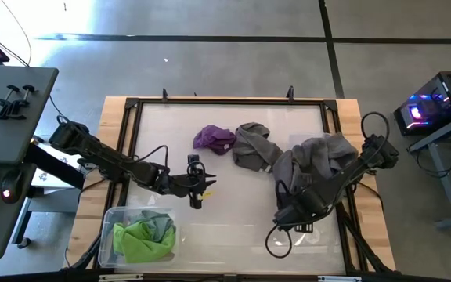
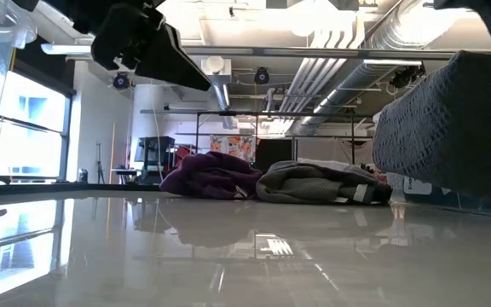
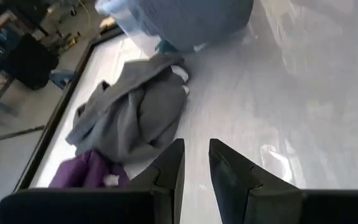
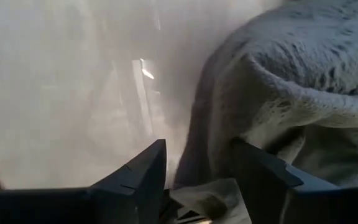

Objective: Sort microfiber towel by color & place in baskets
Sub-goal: Put the bottom gray microfiber towel into the top transparent bin

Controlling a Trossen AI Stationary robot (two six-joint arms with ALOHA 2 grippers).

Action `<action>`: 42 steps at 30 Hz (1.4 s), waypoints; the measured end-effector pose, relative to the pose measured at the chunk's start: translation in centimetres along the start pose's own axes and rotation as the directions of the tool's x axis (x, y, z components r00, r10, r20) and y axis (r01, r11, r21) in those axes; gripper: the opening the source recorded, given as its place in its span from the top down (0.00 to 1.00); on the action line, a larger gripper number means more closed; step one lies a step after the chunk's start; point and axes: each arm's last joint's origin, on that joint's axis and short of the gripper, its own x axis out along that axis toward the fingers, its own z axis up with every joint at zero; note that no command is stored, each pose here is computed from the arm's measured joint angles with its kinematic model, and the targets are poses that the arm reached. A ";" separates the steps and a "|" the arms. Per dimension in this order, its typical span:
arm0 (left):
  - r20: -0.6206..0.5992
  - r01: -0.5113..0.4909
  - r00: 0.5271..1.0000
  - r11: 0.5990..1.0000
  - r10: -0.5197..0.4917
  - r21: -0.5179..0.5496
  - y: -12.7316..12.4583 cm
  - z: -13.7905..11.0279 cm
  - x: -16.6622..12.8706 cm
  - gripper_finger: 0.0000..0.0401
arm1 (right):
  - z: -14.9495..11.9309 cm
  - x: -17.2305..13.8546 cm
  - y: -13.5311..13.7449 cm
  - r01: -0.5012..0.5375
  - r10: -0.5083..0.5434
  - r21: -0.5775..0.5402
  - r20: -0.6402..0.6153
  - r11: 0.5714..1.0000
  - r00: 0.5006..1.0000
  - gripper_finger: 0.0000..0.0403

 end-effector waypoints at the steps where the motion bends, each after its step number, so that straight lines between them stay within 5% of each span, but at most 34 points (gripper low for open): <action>1: 0.012 -0.001 1.000 1.000 0.001 -0.004 0.0 0.1 0.0 0.85 | 0.0 0.1 0.0 0.003 -0.003 0.005 -0.003 1.000 1.000 0.58; 12: 0.042 0.003 0.999 1.000 -0.003 -0.011 0.0 0.5 0.0 0.85 | -0.7 0.0 0.4 -0.126 0.138 0.106 -0.112 0.986 0.984 0.81; 19: 0.039 0.005 0.999 1.000 -0.005 -0.013 0.0 0.4 0.0 0.85 | -3.3 -0.4 2.9 -0.135 0.198 0.308 -0.184 0.942 0.963 0.94; 26: 0.047 0.067 0.997 0.997 -0.066 -0.025 -0.2 0.4 0.0 0.85 | -7.6 -0.4 6.2 -0.020 0.024 0.515 -0.001 0.857 1.000 0.79; 33: 0.056 0.094 0.994 0.995 -0.093 -0.018 -0.6 0.5 -0.3 0.85 | -10.4 1.4 8.7 -0.020 -0.171 0.622 0.246 0.782 0.954 0.56; 38: 0.057 0.095 0.994 0.995 -0.094 -0.023 -0.6 0.5 -0.3 0.85 | -11.3 5.3 8.4 0.045 -0.283 0.741 0.199 0.670 0.938 0.54; 42: 0.057 0.095 0.994 0.995 -0.093 -0.023 -0.6 0.5 -0.3 0.85 | -11.3 7.9 8.2 -0.045 -0.330 0.754 0.340 0.656 0.880 0.55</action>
